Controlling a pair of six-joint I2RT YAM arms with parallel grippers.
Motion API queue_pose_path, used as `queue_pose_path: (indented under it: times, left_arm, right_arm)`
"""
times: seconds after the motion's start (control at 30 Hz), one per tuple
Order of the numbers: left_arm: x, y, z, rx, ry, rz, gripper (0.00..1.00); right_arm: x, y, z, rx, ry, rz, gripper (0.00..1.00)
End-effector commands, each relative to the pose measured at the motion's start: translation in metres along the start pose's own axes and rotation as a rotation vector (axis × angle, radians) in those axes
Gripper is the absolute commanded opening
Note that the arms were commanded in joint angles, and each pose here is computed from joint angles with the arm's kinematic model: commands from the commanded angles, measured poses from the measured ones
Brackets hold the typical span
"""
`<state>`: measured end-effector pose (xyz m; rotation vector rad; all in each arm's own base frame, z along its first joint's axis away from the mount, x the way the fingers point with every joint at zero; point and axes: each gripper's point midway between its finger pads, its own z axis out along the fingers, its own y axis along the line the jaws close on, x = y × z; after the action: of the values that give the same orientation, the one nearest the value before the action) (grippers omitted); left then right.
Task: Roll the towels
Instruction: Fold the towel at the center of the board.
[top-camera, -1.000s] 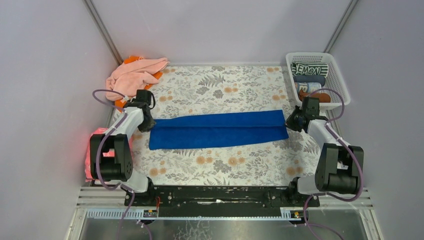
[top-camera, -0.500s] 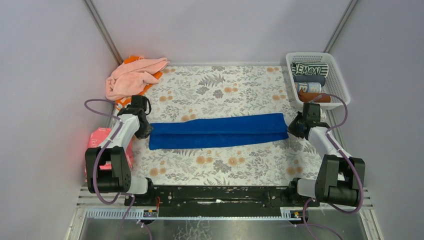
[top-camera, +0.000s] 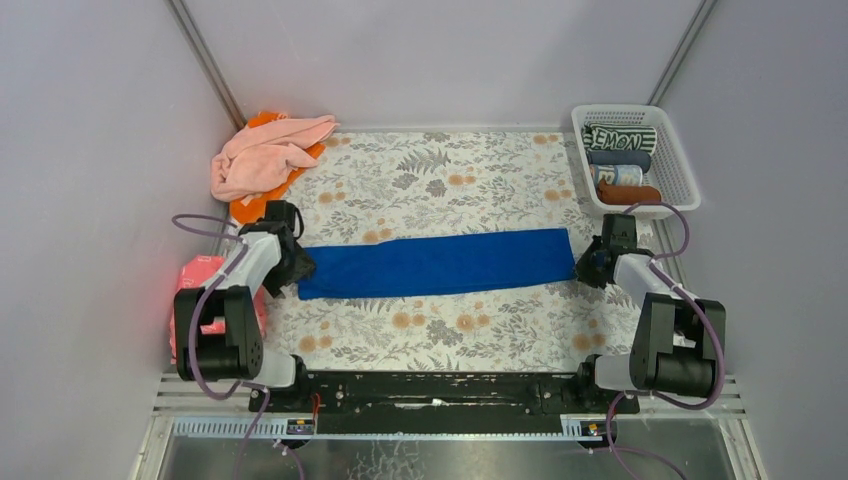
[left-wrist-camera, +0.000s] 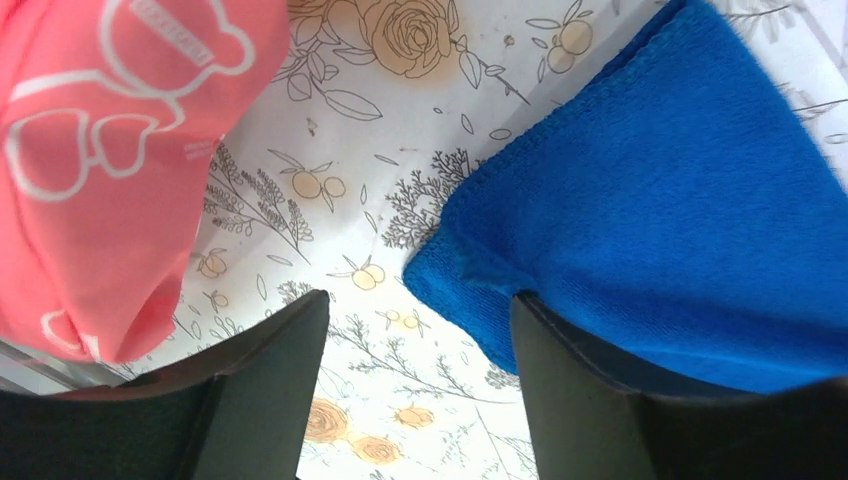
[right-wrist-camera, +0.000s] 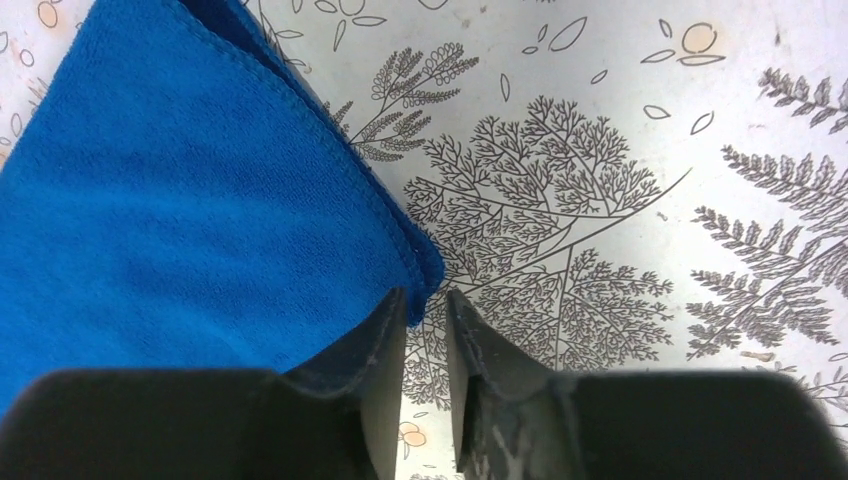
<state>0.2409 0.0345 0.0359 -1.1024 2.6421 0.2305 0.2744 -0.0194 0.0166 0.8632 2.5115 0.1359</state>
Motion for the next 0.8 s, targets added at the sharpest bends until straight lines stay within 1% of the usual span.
queue_pose_path:
  times: [0.0, 0.1, 0.17, 0.23, 0.3, 0.4, 0.47, 0.53, 0.67, 0.77]
  left_arm:
    - [-0.014, 0.007, -0.022, 0.020, -0.093, -0.071, 0.71]
    - [-0.014, 0.013, -0.035, 0.040, -0.126, -0.103, 0.79]
    - [-0.013, 0.014, -0.045, 0.061, -0.139, -0.133, 0.82]
    - [-0.014, 0.012, -0.055, 0.103, -0.155, -0.172, 0.83]
    - [-0.013, 0.007, -0.059, 0.142, -0.154, -0.193, 0.83]
    - [-0.008, -0.001, -0.050, 0.185, -0.119, -0.215, 0.80]
    - [-0.004, -0.007, -0.040, 0.208, -0.080, -0.224, 0.75]
    - [-0.007, -0.014, -0.035, 0.225, -0.066, -0.220, 0.70]
    - [-0.031, -0.034, -0.038, 0.262, -0.093, -0.178, 0.63]
    - [-0.052, -0.048, -0.037, 0.275, -0.110, -0.142, 0.59]
  right_arm:
    - [-0.013, 0.007, -0.010, -0.036, -0.054, -0.004, 0.33]
    - [-0.021, 0.011, -0.022, -0.053, -0.088, -0.016, 0.42]
    - [-0.025, 0.012, -0.029, -0.057, -0.109, -0.026, 0.49]
    - [-0.031, 0.014, -0.036, -0.068, -0.137, -0.034, 0.52]
    - [-0.036, 0.022, -0.043, -0.114, -0.169, -0.039, 0.53]
    - [-0.041, 0.048, -0.051, -0.257, -0.190, -0.057, 0.53]
    - [-0.039, 0.065, -0.053, -0.350, -0.171, -0.075, 0.53]
    - [-0.037, 0.080, -0.053, -0.429, -0.141, -0.089, 0.53]
    - [-0.028, 0.093, -0.040, -0.493, -0.042, -0.085, 0.52]
    - [-0.022, 0.098, -0.031, -0.519, 0.002, -0.065, 0.52]
